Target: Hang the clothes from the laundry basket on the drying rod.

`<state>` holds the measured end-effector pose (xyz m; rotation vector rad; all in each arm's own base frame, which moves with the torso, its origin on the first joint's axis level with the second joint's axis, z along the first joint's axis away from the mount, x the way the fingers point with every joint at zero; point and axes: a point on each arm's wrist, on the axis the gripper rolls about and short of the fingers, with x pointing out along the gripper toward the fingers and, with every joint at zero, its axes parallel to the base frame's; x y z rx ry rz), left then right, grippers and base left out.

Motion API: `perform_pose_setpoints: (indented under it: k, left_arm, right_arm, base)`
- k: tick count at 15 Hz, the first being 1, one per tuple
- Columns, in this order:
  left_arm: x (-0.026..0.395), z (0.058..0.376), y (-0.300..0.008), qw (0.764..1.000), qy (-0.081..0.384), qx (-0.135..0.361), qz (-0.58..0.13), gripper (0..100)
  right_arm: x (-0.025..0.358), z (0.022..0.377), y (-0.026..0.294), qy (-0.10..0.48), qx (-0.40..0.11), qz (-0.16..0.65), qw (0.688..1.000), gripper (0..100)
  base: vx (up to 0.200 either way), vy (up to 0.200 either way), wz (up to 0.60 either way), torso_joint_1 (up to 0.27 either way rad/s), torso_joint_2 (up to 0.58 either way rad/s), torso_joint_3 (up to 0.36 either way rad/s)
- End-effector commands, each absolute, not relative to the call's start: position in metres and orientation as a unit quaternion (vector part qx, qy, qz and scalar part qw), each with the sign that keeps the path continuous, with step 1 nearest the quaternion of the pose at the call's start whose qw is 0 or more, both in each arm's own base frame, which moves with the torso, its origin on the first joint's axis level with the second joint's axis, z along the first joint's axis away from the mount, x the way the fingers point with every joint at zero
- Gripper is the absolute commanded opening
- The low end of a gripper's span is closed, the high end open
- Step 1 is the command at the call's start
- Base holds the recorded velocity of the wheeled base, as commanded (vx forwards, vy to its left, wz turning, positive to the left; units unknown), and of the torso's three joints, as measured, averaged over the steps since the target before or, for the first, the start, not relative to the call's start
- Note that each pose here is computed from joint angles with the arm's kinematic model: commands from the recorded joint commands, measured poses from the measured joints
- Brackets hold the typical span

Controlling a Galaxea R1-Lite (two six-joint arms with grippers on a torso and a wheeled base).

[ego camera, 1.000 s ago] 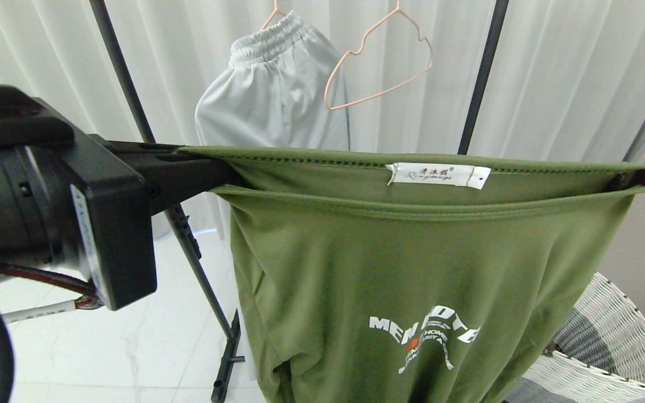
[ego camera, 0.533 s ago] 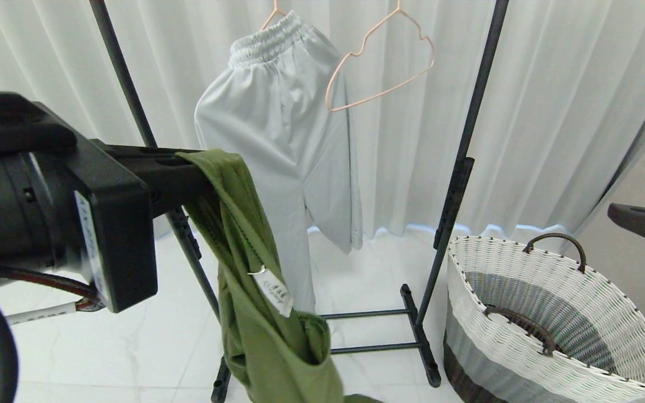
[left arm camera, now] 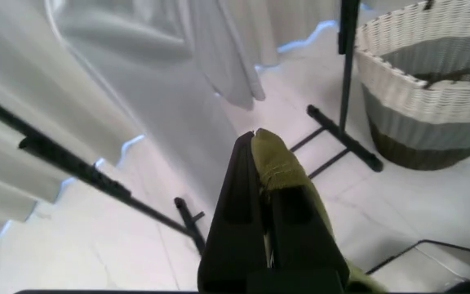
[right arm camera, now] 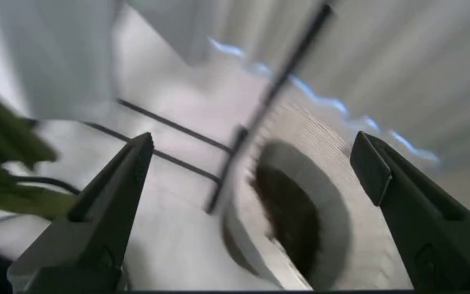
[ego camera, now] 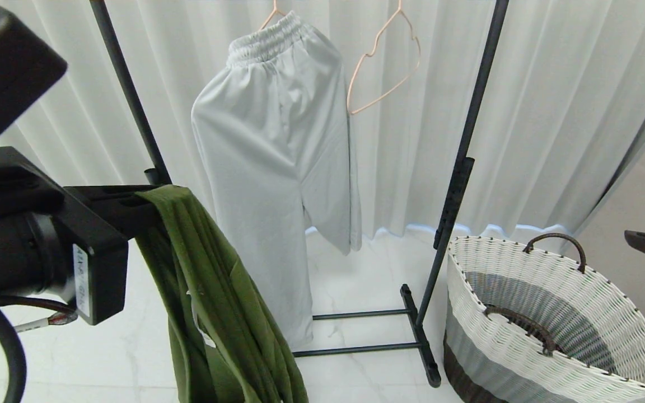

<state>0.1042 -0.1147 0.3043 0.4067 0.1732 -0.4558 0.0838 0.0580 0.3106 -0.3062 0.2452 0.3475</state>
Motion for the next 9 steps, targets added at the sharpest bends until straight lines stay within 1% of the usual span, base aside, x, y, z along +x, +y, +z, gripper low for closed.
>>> perform_pose_setpoints:
  k: [1,9]
  left_arm:
    - [0.1031,0.3049,-0.1093,0.953,0.083,0.197,-0.215,0]
    - [0.1041,0.3035,-0.1097,0.953,0.085,0.198,-0.214,0]
  right_arm:
    - [0.0849,0.3111,0.0541,0.122,-0.151,0.154,0.969,100]
    - [0.0875,0.3089,0.0532,0.129,-0.153,0.142,0.969,100]
  base:
    - [0.0,0.2,0.0,0.007,0.01,0.002]
    - [0.0,0.2,0.0,0.002,0.0,0.0]
